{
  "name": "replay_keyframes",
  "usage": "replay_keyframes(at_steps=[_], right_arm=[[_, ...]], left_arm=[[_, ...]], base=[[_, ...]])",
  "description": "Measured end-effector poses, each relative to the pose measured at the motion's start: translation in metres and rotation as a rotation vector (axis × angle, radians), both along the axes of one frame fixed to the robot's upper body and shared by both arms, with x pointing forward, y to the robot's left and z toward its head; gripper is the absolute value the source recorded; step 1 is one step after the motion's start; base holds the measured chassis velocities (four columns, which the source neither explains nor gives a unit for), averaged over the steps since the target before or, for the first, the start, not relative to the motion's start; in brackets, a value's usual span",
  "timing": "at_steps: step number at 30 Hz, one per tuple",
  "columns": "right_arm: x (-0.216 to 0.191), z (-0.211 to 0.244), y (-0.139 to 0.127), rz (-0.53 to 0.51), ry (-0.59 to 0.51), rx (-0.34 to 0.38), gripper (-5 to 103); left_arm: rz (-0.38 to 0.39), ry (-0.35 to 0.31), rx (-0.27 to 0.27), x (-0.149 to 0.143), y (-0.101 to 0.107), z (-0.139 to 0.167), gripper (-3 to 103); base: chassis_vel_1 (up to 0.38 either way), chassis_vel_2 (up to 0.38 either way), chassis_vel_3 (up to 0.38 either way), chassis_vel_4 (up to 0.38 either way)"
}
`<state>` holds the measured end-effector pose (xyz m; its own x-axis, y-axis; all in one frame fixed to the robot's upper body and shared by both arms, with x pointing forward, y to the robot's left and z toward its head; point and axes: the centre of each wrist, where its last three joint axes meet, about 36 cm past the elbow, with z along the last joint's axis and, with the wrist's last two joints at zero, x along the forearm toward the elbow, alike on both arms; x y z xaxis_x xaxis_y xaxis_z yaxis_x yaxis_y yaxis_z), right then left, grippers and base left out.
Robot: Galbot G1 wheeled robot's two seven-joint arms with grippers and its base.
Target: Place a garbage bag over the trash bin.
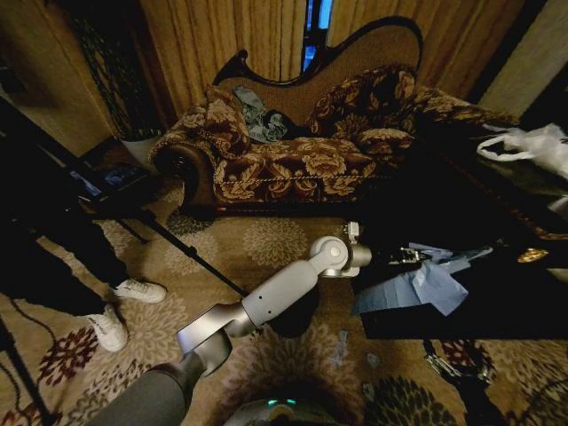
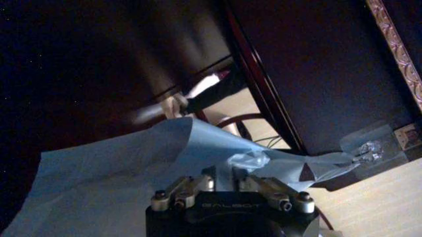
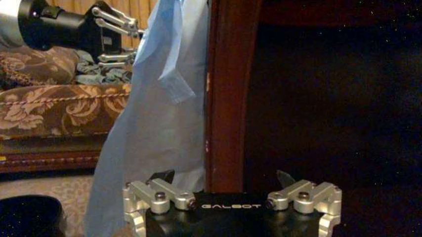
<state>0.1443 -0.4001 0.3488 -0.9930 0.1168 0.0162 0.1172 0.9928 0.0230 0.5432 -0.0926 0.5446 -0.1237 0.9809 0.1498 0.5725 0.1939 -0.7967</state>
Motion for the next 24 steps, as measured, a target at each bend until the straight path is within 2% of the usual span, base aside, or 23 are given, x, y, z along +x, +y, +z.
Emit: replay_keyframes(at_steps=[1, 4, 6, 13, 19, 24], right_arm=[[0.000, 0.000, 0.000, 0.000, 0.000, 0.000, 100], [0.000, 0.000, 0.000, 0.001, 0.000, 0.001, 100], [0.000, 0.000, 0.000, 0.001, 0.000, 0.001, 100], [0.002, 0.000, -0.001, 0.004, -0.002, 0.000, 100], [0.003, 0.001, -0.003, 0.008, -0.003, -0.003, 100], [0.004, -0.002, -0.003, 0.008, 0.000, 0.001, 100]], left_arm=[[0.000, 0.000, 0.000, 0.000, 0.000, 0.000, 18], [0.001, -0.002, 0.000, 0.000, 0.000, 0.000, 3], [0.001, -0.002, 0.001, 0.000, 0.000, 0.000, 1], [0.007, -0.015, 0.005, -0.002, 0.000, -0.001, 0], [0.050, -0.052, 0.021, -0.010, 0.000, -0.004, 0], [0.084, -0.051, 0.035, -0.023, -0.001, -0.005, 0]], base=[[0.000, 0.000, 0.000, 0.000], [0.000, 0.000, 0.000, 0.000], [0.000, 0.000, 0.000, 0.000], [0.000, 0.000, 0.000, 0.000], [0.000, 0.000, 0.000, 0.000], [0.000, 0.000, 0.000, 0.000]])
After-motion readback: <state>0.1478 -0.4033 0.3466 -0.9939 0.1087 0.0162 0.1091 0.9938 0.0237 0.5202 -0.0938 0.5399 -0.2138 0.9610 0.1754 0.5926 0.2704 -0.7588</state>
